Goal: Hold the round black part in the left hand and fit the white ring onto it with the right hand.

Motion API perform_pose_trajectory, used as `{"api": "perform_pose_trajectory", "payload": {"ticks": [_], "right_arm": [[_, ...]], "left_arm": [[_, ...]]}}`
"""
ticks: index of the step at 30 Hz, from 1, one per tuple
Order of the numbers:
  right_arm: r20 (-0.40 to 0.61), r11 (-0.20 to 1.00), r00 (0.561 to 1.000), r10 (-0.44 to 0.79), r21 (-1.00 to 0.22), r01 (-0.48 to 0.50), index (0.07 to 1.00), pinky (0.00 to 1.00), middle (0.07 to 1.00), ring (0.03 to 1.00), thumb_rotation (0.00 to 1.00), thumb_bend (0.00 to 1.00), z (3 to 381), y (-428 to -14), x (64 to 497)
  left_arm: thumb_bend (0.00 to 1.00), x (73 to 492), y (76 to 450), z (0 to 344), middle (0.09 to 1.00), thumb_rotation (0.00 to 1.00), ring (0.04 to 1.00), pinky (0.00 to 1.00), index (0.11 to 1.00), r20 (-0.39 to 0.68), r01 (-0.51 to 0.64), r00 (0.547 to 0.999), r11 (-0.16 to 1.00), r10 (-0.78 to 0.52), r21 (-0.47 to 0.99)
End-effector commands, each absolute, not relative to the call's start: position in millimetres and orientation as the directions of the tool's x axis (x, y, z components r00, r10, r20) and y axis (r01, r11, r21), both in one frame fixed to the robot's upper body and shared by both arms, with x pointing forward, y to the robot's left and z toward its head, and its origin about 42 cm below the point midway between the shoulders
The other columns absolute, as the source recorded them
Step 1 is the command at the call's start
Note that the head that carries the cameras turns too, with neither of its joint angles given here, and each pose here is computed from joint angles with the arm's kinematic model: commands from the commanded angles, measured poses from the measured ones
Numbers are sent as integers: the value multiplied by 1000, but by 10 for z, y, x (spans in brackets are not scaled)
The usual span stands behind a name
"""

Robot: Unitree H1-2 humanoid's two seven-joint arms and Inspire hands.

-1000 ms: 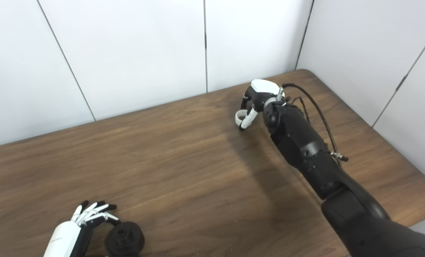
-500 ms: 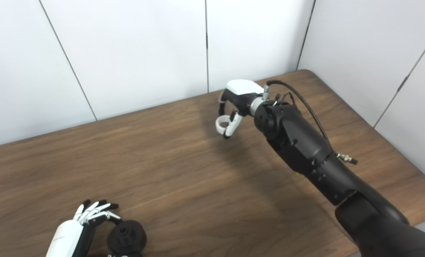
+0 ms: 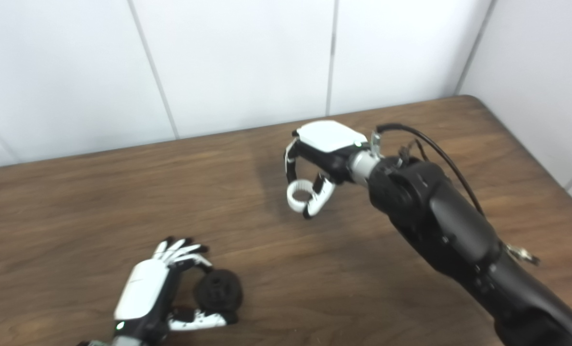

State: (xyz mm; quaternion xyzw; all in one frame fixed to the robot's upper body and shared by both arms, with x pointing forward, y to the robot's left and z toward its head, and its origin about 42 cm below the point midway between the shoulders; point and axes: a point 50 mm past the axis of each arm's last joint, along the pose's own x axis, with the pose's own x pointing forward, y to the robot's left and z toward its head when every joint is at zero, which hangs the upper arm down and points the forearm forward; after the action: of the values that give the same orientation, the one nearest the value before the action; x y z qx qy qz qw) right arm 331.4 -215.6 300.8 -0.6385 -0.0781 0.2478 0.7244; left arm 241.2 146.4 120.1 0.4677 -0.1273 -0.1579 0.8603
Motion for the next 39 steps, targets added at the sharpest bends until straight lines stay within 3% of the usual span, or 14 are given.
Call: {"api": "perform_pose_trajectory", "payload": {"ticks": [1,15,23,39], "right_arm": [[-137,51,843,520,-980,-191,484,1000,837,987,135,525,3187,-2038,3233],[-105,78,729,677,-974,-213,482,1000,848,983,136,525,3166,-1528,2956],[-101,86,692,715,-969,-230,483,1000,859,1000,136,525,3094,-1338,2884],[-138,67,689,712,-963,-262,483,1000,856,996,134,524,2934,-1330,2917]], "left_arm": [[524,2423,1389,1168,805,57,911,1000,484,42,179,912,487,-409,855],[524,2476,1234,1216,808,57,913,1000,484,41,172,917,487,-397,856],[522,2500,1189,1231,805,58,910,1000,485,49,170,916,495,-399,852],[522,2522,1166,1250,811,59,910,1000,485,47,168,918,492,-394,854]]}}
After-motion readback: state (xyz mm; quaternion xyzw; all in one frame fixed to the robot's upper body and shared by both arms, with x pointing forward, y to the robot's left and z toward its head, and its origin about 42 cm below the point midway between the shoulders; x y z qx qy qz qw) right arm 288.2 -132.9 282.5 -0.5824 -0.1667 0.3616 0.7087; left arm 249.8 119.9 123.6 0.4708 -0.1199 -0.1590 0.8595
